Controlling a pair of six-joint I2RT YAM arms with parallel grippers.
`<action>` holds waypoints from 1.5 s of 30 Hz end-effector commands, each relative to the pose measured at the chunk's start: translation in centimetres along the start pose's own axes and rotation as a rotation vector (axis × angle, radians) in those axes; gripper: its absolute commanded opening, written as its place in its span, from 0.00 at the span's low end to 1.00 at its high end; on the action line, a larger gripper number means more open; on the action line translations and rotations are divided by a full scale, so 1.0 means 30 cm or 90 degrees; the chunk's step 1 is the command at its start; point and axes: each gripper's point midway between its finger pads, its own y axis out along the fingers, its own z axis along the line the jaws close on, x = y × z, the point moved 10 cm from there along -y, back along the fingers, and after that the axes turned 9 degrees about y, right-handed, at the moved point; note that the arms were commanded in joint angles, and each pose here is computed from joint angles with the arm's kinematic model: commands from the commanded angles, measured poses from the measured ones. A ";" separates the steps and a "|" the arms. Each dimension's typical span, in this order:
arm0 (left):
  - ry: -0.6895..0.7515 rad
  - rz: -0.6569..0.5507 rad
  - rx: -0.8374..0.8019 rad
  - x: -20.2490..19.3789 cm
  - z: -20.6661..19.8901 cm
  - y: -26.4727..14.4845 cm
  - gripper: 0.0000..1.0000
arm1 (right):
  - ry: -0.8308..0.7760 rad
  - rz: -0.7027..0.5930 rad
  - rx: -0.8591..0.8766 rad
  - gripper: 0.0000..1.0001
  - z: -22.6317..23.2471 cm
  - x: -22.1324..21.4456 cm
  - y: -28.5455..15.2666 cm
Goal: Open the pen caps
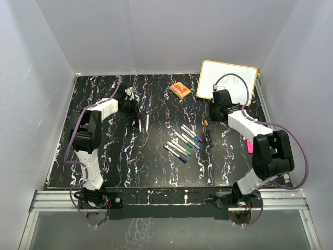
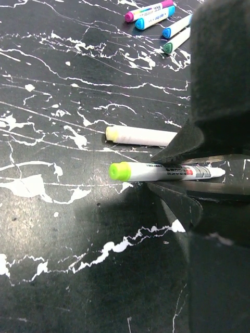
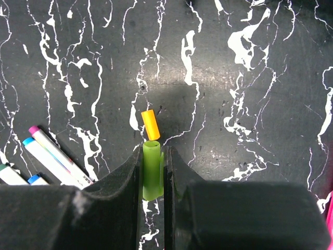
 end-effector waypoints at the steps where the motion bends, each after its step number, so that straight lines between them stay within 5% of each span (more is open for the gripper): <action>1: 0.017 -0.007 -0.025 0.011 -0.032 -0.008 0.16 | 0.005 -0.053 -0.003 0.00 0.009 0.078 0.002; 14: 0.011 -0.011 -0.012 -0.001 -0.036 -0.014 0.30 | 0.006 -0.015 -0.031 0.00 -0.014 0.053 0.098; 22: 0.002 -0.126 0.045 0.031 -0.085 -0.199 0.34 | 0.015 0.001 -0.038 0.00 -0.040 0.053 0.141; 30: -0.002 -0.376 -0.036 -0.045 -0.186 -0.478 0.71 | 0.017 0.037 -0.053 0.06 -0.055 0.016 0.194; 33: -0.004 -0.434 -0.071 -0.087 -0.210 -0.547 0.96 | 0.021 0.041 -0.055 0.12 -0.058 0.012 0.199; 39: -0.009 -0.458 -0.162 -0.158 -0.244 -0.593 0.99 | 0.025 0.034 -0.054 0.29 -0.056 0.021 0.189; 45: -0.010 -0.479 -0.143 -0.196 -0.233 -0.612 0.99 | 0.036 -0.002 -0.039 0.31 -0.043 0.067 0.121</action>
